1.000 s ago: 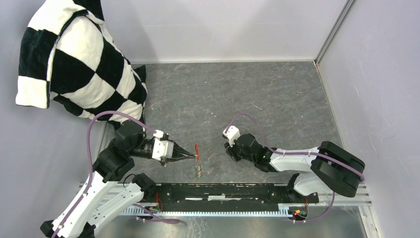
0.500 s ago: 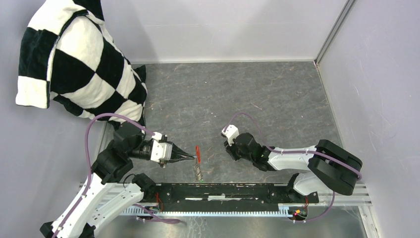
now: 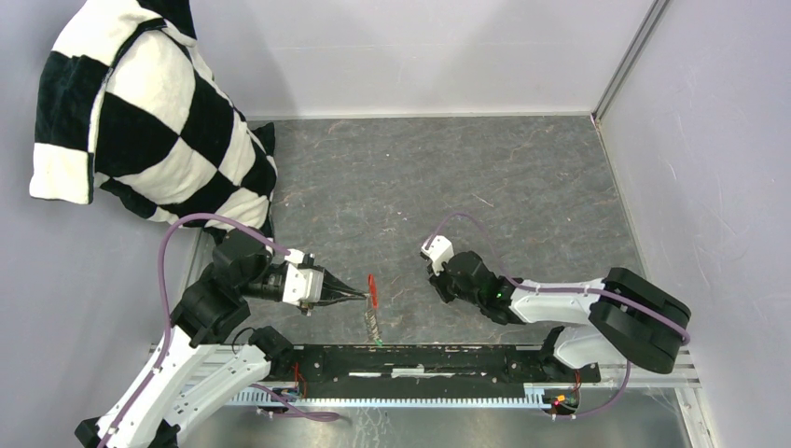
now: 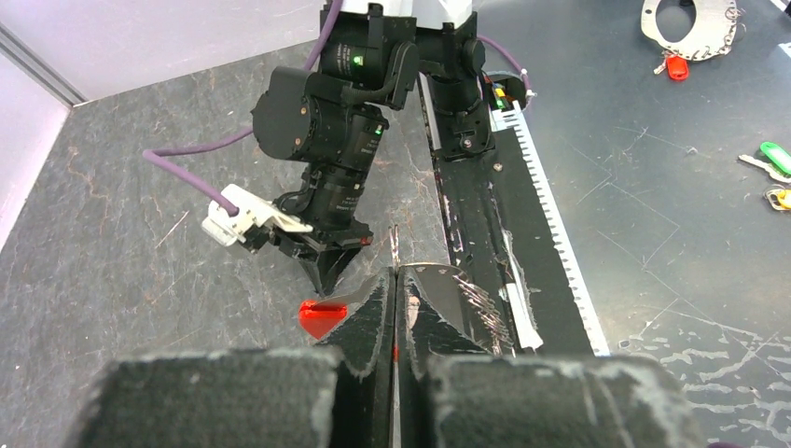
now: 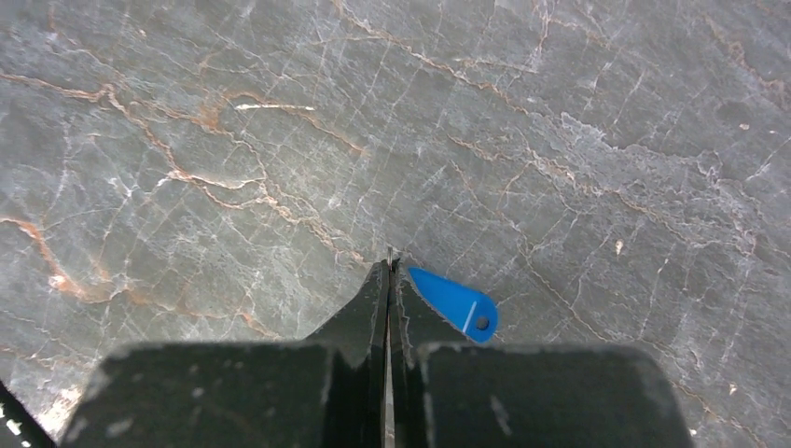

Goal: Put the keys on the keyring
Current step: Pick up the key from the center of the board, then insert the key onto the keyring.

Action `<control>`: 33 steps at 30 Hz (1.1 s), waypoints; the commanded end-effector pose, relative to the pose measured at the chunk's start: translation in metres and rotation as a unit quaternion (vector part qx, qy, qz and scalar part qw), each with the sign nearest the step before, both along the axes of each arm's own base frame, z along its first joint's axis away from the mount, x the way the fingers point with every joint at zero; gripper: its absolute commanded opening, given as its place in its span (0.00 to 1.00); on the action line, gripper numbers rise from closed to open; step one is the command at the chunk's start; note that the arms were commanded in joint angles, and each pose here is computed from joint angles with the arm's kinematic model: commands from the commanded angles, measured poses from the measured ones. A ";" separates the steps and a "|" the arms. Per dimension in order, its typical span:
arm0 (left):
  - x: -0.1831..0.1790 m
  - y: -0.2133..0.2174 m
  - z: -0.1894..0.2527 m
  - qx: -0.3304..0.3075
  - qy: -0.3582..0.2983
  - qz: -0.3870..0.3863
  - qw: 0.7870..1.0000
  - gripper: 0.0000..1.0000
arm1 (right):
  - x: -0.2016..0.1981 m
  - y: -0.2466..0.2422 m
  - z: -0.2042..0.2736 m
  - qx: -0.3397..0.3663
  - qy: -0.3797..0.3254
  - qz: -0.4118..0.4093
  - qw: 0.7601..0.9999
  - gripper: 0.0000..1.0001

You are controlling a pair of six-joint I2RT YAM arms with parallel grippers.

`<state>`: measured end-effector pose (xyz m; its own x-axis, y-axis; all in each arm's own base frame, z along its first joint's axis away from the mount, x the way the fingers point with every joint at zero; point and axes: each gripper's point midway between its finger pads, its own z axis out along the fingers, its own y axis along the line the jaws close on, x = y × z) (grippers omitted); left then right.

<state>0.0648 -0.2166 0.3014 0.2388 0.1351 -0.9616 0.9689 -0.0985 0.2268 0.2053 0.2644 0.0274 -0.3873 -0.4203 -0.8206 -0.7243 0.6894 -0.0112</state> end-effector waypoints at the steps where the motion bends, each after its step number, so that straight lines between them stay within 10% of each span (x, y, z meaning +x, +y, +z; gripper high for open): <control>1: -0.003 0.000 0.016 -0.016 -0.033 -0.011 0.999 0.02 | 0.002 0.013 0.030 0.053 -0.039 0.026 0.998 0.00; 23: 0.008 -0.018 0.012 -0.022 0.034 -0.022 0.999 0.02 | -0.089 0.048 0.239 0.235 -0.188 0.350 0.887 0.00; 33: 0.014 -0.031 0.028 -0.036 0.069 -0.045 0.996 0.02 | -0.093 0.041 0.282 0.165 -0.278 0.412 0.852 0.00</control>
<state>0.0848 -0.2426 0.2976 0.0967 0.1310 -0.9867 0.9881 -0.1321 0.0793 0.1154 0.3069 0.3072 0.3141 -0.0165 -0.9492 -0.9477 0.0534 -0.3145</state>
